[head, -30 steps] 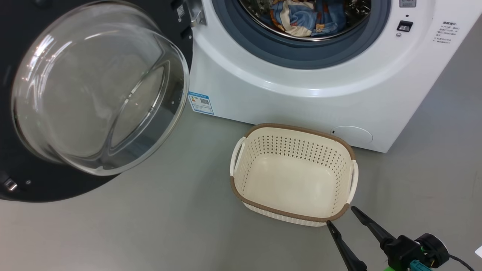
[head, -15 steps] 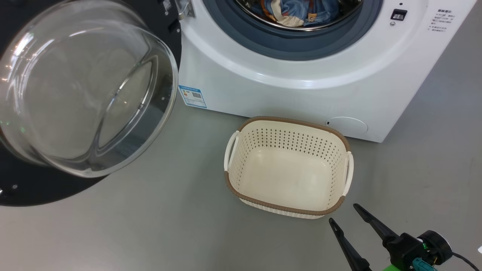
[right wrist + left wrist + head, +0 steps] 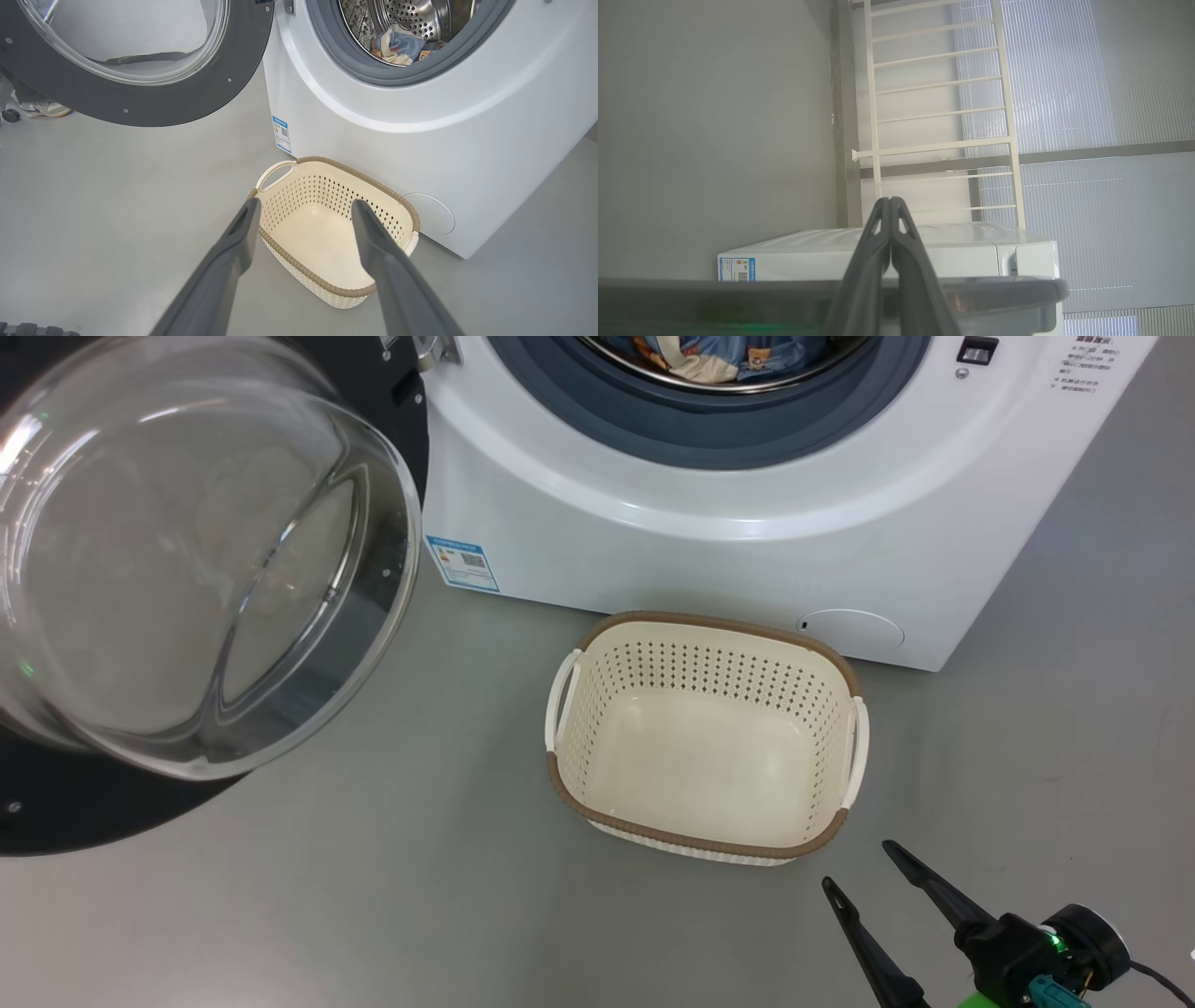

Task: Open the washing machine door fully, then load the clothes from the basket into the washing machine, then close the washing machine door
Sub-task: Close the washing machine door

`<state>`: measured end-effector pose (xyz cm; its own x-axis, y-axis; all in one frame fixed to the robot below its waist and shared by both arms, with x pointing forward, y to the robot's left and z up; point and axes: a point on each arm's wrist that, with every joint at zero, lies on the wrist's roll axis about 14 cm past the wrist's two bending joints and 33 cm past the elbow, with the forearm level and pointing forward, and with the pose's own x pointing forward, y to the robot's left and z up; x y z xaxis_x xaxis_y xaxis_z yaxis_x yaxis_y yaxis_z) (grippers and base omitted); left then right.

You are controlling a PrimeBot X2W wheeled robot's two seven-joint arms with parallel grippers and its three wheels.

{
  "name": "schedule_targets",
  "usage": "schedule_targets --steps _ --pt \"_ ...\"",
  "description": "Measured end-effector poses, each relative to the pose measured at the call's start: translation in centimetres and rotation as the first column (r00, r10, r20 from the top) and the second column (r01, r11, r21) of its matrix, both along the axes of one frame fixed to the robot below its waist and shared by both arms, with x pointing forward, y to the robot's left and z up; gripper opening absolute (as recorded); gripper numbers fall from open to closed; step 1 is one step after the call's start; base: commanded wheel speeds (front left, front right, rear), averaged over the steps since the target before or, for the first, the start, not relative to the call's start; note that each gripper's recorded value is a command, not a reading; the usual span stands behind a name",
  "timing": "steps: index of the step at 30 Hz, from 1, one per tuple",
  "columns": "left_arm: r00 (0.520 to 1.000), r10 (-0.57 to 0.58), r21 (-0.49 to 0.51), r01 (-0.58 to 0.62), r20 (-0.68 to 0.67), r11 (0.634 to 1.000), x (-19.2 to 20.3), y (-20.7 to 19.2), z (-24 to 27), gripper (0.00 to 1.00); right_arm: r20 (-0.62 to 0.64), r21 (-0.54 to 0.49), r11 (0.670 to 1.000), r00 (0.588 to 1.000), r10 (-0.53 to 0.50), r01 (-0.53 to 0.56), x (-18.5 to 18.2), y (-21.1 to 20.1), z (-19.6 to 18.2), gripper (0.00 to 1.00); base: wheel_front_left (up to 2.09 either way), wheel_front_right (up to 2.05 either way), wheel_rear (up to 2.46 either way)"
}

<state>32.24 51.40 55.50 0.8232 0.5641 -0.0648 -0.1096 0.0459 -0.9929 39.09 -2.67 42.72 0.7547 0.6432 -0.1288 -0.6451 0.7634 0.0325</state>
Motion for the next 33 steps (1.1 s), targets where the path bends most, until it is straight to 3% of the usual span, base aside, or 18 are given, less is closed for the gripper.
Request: schedule_targets --steps 33 --pt "0.977 -0.213 -0.012 0.213 0.026 0.977 0.1 -2.9 0.6 0.0 0.037 -0.006 0.999 0.999 0.032 -0.032 -0.7 0.8 1.3 1.0 0.0 0.0 0.0"
